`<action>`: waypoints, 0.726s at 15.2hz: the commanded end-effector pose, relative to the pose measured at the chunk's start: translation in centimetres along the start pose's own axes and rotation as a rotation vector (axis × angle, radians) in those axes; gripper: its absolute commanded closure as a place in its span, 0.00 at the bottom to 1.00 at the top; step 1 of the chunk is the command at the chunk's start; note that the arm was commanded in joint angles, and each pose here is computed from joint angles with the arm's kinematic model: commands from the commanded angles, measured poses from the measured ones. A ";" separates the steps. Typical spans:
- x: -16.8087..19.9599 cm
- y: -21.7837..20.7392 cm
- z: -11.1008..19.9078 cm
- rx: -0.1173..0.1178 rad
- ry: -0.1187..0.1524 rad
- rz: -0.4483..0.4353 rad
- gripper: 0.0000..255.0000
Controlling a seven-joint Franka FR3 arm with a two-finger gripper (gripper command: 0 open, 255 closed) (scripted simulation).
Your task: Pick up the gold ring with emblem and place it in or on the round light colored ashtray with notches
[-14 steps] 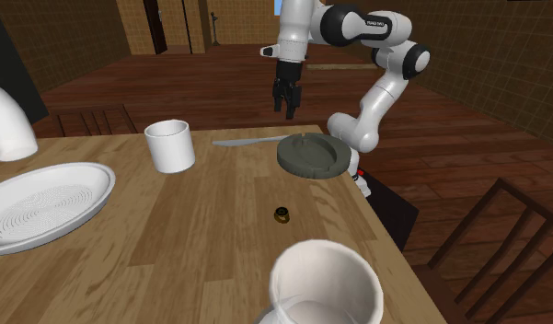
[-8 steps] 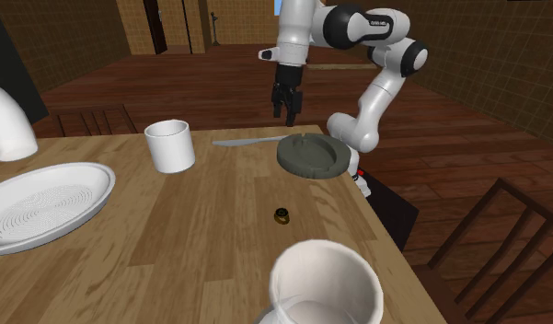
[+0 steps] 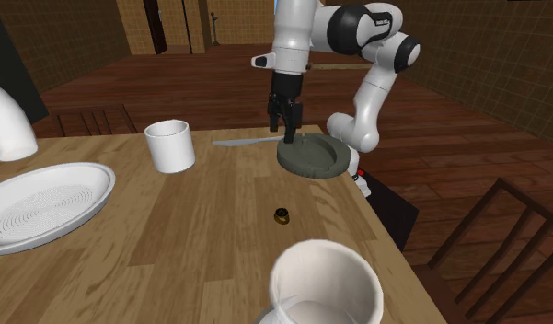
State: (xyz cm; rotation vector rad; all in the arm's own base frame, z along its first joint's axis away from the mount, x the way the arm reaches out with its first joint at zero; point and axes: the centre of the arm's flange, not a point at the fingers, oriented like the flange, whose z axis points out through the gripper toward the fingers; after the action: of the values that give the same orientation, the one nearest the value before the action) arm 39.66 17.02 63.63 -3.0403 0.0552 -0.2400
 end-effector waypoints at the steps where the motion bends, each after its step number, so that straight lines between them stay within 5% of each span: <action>1: 0.9 -2.3 0.4 0.006 0.000 -0.002 0.00; 11: 6.4 -13.8 2.0 0.032 0.001 -0.013 0.00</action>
State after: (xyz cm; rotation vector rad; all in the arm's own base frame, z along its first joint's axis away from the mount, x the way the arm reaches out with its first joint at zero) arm 45.92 29.43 64.04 -3.0135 0.0305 -0.2412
